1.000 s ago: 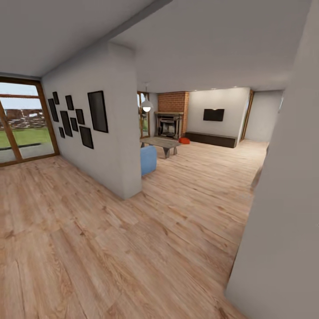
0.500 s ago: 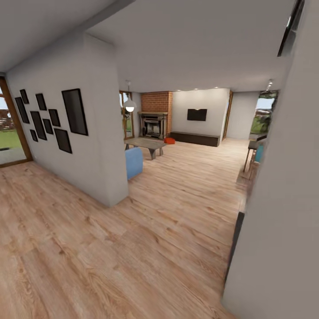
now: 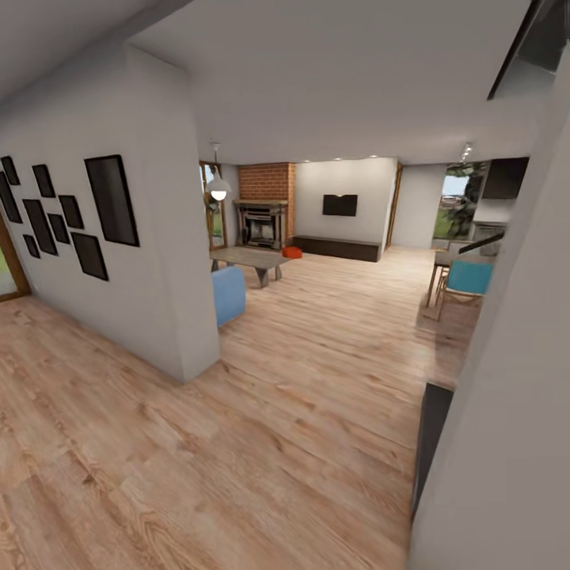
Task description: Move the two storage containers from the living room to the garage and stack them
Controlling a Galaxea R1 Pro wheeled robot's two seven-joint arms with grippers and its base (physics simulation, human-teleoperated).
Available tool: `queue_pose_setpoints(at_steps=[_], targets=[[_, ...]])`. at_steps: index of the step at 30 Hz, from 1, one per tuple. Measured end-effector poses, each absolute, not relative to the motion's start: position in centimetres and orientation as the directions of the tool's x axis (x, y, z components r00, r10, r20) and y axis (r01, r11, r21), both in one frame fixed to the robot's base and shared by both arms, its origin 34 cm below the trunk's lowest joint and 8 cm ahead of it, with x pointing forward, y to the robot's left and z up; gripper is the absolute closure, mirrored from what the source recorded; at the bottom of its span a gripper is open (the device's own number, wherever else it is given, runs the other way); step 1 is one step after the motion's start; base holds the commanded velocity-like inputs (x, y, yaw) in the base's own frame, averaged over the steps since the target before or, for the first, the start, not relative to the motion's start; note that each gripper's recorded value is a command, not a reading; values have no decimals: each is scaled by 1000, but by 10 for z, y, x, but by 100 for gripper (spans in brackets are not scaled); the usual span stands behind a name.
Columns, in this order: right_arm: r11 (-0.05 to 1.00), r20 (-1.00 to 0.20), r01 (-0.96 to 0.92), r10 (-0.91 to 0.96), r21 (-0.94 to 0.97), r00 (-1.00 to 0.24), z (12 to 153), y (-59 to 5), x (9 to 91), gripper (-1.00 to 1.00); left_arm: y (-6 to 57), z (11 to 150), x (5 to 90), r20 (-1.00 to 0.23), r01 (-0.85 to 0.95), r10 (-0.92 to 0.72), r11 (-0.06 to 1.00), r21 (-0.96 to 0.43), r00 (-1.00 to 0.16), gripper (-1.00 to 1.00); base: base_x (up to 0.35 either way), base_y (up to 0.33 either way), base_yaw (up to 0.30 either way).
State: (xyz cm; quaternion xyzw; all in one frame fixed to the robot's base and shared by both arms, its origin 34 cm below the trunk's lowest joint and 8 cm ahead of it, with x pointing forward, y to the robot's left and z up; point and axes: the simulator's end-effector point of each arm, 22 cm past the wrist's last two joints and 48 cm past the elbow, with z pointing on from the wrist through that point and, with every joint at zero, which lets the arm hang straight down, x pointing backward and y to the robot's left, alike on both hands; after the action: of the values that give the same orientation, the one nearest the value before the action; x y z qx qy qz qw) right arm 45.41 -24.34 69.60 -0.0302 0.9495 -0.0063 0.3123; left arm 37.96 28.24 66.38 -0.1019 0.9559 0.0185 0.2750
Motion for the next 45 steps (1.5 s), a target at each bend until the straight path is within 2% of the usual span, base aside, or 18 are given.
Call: queue_pose_setpoints(at_steps=[6,20,29,45], targets=[[998,-593,-53,-61,-31,-803,696,-243,454,-100,283,664,380,-530,-205,-185,979,-20,-828,-100,314,171,-226],[998,-593,-53,-61,-31,-803,696,-243,454,-100,283,664,380,-530,-205,-185,978,-20,-828,-100,314,171,-26],[998,-594,-53,-61,-31,-802,696,-243,455,-100,283,664,380,-530,-205,-185,979,-20,-828,-100,314,157,-246],[998,-593,-53,-61,-31,-803,696,-243,454,-100,282,664,380,-530,-205,-185,978,-21,-828,-100,322,18,-60]])
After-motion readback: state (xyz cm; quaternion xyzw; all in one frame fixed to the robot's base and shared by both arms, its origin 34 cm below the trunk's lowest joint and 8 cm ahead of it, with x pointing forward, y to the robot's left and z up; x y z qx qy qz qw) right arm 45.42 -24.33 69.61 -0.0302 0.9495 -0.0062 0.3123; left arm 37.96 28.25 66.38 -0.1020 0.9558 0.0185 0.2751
